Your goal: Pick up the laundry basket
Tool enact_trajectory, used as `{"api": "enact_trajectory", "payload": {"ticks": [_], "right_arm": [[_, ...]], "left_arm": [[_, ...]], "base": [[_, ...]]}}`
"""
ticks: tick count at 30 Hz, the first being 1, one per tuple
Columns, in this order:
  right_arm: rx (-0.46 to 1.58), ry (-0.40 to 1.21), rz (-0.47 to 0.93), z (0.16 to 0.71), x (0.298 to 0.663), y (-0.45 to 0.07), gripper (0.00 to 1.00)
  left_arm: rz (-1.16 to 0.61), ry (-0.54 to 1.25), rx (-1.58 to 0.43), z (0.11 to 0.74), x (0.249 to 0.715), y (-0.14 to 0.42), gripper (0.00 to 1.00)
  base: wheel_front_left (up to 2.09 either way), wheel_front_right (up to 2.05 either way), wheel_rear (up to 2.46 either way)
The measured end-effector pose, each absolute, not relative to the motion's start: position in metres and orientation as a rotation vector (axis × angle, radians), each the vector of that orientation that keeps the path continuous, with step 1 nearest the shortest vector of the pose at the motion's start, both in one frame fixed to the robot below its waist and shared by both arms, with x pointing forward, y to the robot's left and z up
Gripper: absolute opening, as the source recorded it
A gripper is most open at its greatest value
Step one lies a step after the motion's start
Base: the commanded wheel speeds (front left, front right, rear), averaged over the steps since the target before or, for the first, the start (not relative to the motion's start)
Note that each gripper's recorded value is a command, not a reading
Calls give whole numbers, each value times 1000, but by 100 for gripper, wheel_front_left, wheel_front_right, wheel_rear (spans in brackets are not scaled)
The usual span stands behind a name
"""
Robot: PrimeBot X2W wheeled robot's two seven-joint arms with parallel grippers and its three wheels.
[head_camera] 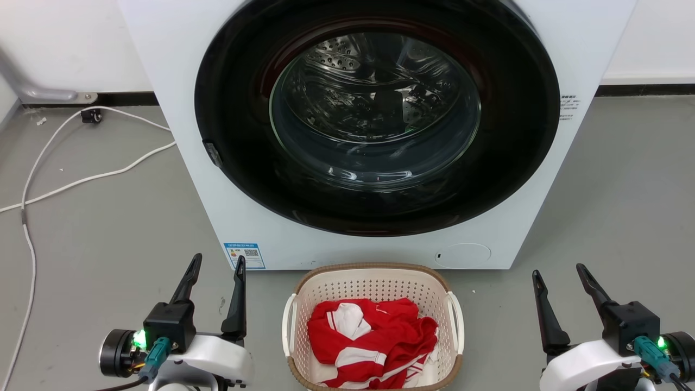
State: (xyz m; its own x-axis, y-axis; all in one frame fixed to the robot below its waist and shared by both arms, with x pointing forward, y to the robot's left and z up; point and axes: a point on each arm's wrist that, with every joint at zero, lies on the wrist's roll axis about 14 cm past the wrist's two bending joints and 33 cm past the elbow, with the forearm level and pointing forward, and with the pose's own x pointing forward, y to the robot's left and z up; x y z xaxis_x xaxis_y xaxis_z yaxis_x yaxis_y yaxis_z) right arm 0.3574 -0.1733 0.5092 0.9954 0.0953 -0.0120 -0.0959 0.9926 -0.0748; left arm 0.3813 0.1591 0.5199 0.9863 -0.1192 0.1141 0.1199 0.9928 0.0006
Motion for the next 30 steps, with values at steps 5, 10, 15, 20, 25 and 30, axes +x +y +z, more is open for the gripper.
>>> {"api": "enact_trajectory", "payload": {"ticks": [5,10,15,20,25,30], "right_arm": [[-65,28,94,503,360,-174,100],[-65,36,87,501,373,-177,100],[-64,62,83,495,393,-178,100],[-55,121,89,481,419,-176,100],[-44,253,105,447,443,-171,100],[-37,402,124,407,459,-166,100]], "left_arm": [[-120,-103,-6,516,387,159,100],[-128,-111,-6,520,404,156,100],[-137,-99,-21,516,428,154,100],[-143,-45,-33,502,457,153,100],[-144,48,-75,475,487,155,100],[-142,200,-114,430,506,157,100]], "base": [[0,0,0],[0,0,0],[0,0,0],[0,0,0],[0,0,0],[0,0,0]]}}
